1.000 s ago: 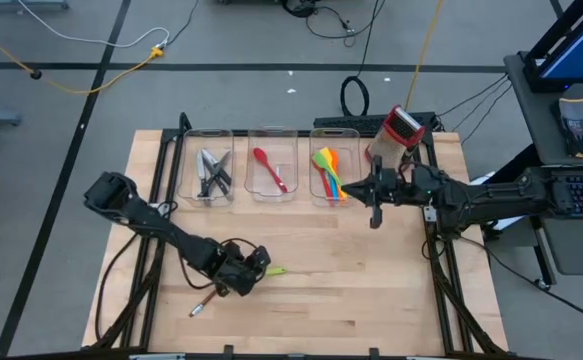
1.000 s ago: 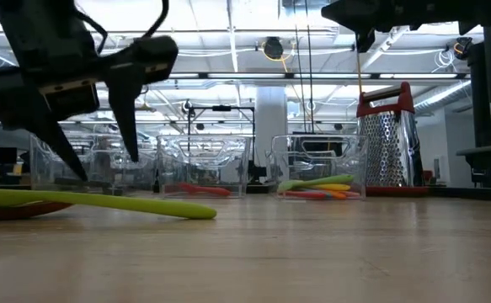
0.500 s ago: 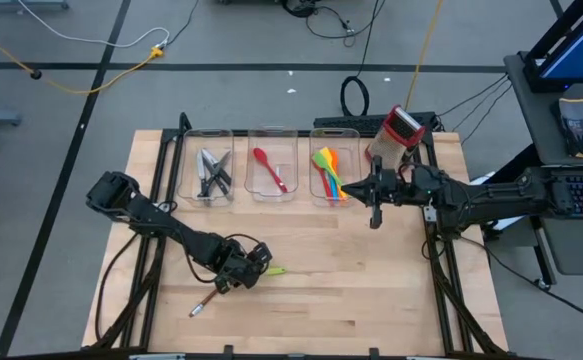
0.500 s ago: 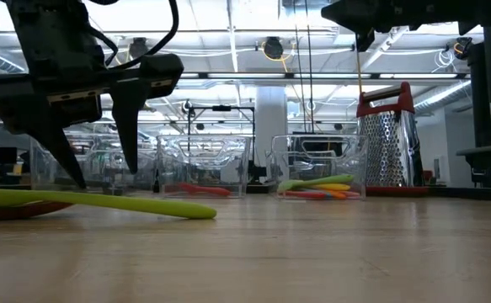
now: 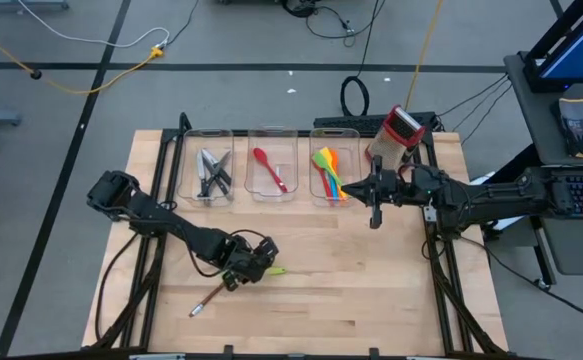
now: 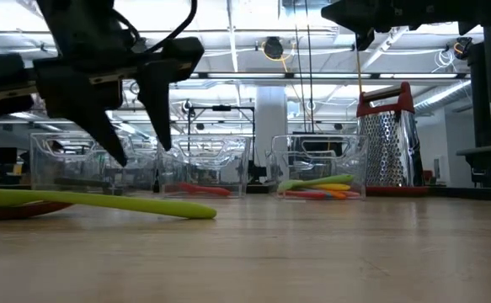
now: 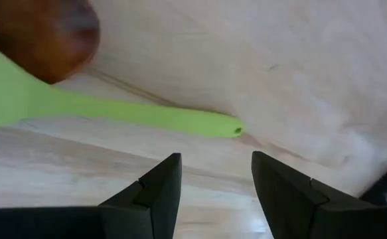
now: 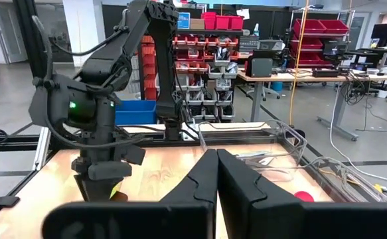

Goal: Pick & Place Kitchen Items
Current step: Put the green serving spoon into the middle transparent bin

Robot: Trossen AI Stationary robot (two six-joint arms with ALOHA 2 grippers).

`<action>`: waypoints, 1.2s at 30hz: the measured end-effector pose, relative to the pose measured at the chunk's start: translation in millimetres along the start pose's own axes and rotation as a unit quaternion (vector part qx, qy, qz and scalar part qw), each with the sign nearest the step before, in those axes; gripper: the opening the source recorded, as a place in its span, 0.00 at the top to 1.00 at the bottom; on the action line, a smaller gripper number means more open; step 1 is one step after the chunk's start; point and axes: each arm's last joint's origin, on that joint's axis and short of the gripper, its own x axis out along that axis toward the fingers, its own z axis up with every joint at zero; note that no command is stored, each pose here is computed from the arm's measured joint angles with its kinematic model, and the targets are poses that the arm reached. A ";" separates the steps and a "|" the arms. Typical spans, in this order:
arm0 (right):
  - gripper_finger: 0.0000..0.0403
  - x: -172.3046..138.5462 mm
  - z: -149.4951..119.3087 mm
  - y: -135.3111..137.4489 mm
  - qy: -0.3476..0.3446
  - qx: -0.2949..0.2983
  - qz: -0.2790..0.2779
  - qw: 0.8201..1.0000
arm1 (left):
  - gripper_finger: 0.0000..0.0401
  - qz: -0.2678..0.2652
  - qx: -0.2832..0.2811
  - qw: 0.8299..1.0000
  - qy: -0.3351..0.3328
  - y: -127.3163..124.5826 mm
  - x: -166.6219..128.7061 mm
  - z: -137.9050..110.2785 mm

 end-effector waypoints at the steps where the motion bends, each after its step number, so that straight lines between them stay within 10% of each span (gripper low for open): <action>1: 1.00 0.0 0.0 0.0 0.000 -0.001 0.000 1.000 | 0.53 0.003 0.000 1.000 -0.004 -0.5 -1.2 -0.6; 28: 1.00 0.1 -0.5 0.0 0.003 -0.021 0.000 1.000 | 0.53 0.043 0.019 0.999 0.006 13.3 -7.2 -9.1; 36: 1.00 0.1 -0.7 0.0 0.004 -0.021 0.000 1.000 | 0.53 0.072 0.112 0.991 -0.014 33.8 -14.1 -12.6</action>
